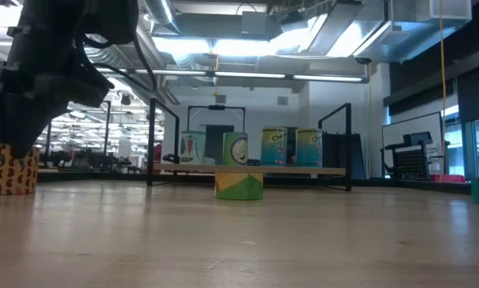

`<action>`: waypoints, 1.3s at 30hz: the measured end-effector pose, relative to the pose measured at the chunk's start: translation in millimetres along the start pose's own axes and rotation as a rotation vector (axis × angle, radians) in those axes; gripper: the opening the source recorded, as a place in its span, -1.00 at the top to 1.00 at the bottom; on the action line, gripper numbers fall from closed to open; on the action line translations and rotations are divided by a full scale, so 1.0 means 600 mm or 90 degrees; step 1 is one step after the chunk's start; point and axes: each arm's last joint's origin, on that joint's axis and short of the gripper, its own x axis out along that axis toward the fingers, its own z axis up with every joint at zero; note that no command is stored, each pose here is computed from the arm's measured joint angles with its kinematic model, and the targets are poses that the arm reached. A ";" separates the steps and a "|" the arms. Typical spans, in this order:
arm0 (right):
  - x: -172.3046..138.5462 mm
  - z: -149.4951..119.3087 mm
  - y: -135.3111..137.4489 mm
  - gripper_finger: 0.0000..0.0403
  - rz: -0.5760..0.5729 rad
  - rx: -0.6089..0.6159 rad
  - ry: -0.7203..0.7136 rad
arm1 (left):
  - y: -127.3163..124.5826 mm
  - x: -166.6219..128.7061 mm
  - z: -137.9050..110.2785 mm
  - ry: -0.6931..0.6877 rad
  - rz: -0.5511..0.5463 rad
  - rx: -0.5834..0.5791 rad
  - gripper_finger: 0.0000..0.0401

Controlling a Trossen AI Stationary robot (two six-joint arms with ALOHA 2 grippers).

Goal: Pick and place cans onto a shelf
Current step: Put the yellow can on the shelf aligned with the pink can

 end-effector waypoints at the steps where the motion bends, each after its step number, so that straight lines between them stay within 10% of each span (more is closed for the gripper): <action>1: 0.000 0.000 0.000 0.97 0.000 0.000 0.000 | 0.000 0.000 0.000 0.001 -0.002 0.009 0.77; 17: 0.000 0.000 0.000 0.97 0.000 -0.001 0.000 | -0.025 -0.040 0.005 0.000 -0.059 0.079 0.99; 39: 0.000 0.000 0.000 0.97 0.000 -0.001 0.000 | -0.024 -0.287 0.126 -0.203 -0.109 0.203 1.00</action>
